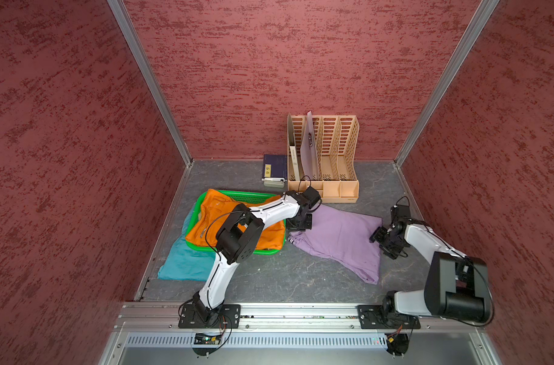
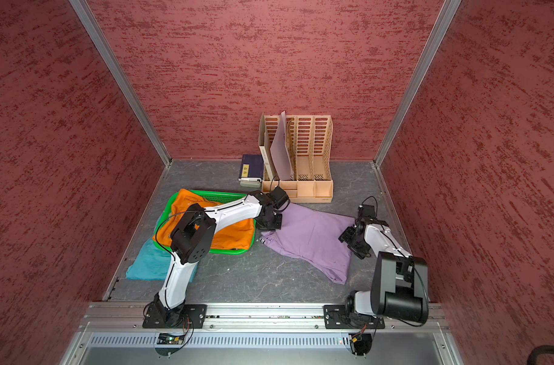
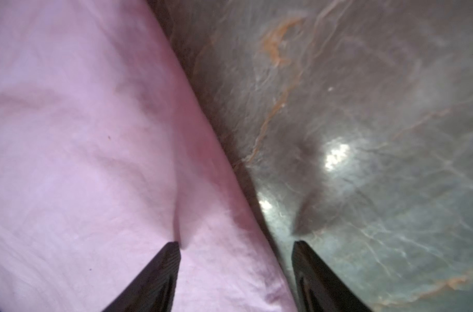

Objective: Put the folded long pants in the basket
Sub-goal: Pick up the long pant at the center of the board, then place the long pant in the basket.

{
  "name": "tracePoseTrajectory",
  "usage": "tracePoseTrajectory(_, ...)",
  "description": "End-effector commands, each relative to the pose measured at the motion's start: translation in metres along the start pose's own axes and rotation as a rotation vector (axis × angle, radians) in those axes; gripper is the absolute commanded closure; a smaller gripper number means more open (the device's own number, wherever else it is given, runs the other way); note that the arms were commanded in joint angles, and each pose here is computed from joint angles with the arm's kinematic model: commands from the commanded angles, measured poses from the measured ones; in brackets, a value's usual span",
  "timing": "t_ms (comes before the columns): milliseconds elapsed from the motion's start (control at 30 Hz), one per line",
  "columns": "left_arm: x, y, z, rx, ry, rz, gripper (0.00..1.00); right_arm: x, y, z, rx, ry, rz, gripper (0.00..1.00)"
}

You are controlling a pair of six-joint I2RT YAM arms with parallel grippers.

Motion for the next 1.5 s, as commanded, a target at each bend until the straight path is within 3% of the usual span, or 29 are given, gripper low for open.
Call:
tracePoseTrajectory(0,0.002,0.005,0.009,0.009,0.020,-0.018,1.00,-0.009,-0.001,0.007,0.006,0.063,0.026,0.34)
tracePoseTrajectory(133,0.003,0.004,0.007,0.002,0.011,-0.017,1.00,-0.018,-0.003,0.009,0.008,0.086,0.055,0.46)
tracePoseTrajectory(333,0.013,0.001,-0.006,-0.041,-0.033,-0.030,1.00,-0.010,0.004,0.012,0.023,0.097,0.016,0.80)
tracePoseTrajectory(433,0.029,-0.002,-0.017,-0.074,-0.065,-0.058,1.00,0.013,0.011,0.017,0.050,0.108,-0.059,0.99)
tracePoseTrajectory(700,0.094,-0.009,-0.035,-0.132,-0.121,-0.158,1.00,0.068,0.014,0.026,0.062,0.136,-0.162,1.00)
tracePoseTrajectory(967,0.172,-0.005,-0.013,-0.172,-0.087,-0.205,1.00,0.142,0.009,0.069,0.145,0.282,-0.217,1.00)
tracePoseTrajectory(1167,0.226,0.018,0.058,-0.084,-0.092,-0.236,1.00,0.181,-0.009,0.138,0.228,0.461,-0.209,1.00)
tracePoseTrajectory(1300,0.245,0.034,0.121,0.012,-0.063,-0.245,1.00,0.185,-0.017,0.194,0.303,0.522,-0.187,1.00)
tracePoseTrajectory(1467,0.250,0.053,0.200,0.143,0.067,-0.269,1.00,0.175,-0.032,0.274,0.413,0.565,-0.138,1.00)
Point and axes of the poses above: each gripper's point midway between its finger pads, its own x axis back along the fingers, its own z axis along the line the jaws close on, y = z × x, the point moved 4 cm from there along x, back along the fingers, and after that the axes turned 14 degrees about x, right-handed, at the moved point
